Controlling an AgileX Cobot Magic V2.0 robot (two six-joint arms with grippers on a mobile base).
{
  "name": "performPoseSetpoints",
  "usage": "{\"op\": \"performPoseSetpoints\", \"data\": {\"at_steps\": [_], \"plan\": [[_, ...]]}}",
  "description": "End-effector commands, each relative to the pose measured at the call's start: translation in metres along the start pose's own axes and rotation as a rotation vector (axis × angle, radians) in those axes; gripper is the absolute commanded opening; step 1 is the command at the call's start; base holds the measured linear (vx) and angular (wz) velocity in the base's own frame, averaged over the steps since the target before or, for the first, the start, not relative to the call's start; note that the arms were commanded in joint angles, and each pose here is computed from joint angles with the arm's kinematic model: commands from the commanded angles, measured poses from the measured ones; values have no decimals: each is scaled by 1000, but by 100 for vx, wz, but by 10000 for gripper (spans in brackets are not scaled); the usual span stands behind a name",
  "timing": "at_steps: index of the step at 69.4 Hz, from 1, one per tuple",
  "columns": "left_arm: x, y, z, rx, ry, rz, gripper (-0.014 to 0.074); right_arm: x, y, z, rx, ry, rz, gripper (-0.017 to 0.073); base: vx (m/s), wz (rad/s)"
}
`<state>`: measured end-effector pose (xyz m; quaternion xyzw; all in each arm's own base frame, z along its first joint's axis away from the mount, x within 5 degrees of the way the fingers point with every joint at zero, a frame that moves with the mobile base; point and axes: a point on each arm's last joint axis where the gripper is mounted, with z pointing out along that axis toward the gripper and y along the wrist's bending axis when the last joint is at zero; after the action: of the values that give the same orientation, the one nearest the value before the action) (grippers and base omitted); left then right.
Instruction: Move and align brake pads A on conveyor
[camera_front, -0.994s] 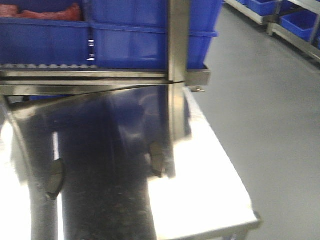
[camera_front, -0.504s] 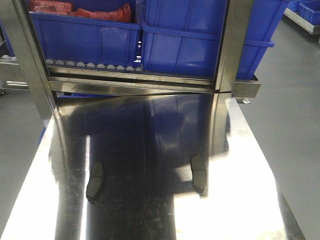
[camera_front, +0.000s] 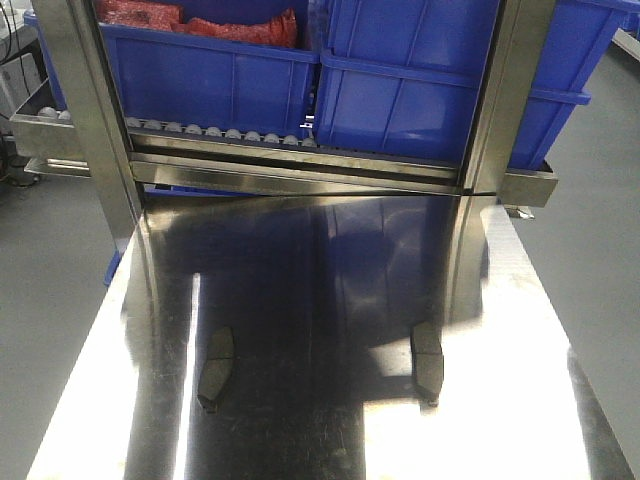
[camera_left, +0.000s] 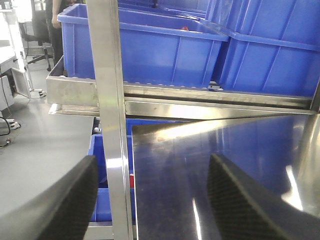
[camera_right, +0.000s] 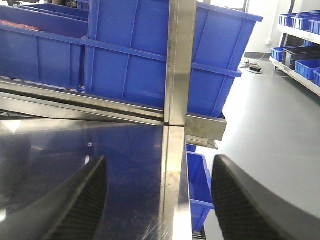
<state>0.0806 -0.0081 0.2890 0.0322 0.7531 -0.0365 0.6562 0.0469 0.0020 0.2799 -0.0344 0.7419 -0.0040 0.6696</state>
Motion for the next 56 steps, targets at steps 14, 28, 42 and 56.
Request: {"op": "performPoseSetpoints", "data": {"at_steps": [14, 28, 42, 56], "plan": [[-14, 0, -1, 5, -91, -7, 461, -15, -1, 0, 14, -83, -13, 435, 0, -2], [-14, 0, -1, 5, -91, -7, 461, -15, -1, 0, 14, -83, -13, 435, 0, 0], [-14, 0, -1, 5, -91, -7, 461, -15, -1, 0, 14, -83, -13, 435, 0, 0], [-14, 0, -1, 5, -91, -7, 461, -15, -1, 0, 14, -83, -13, 435, 0, 0]]}}
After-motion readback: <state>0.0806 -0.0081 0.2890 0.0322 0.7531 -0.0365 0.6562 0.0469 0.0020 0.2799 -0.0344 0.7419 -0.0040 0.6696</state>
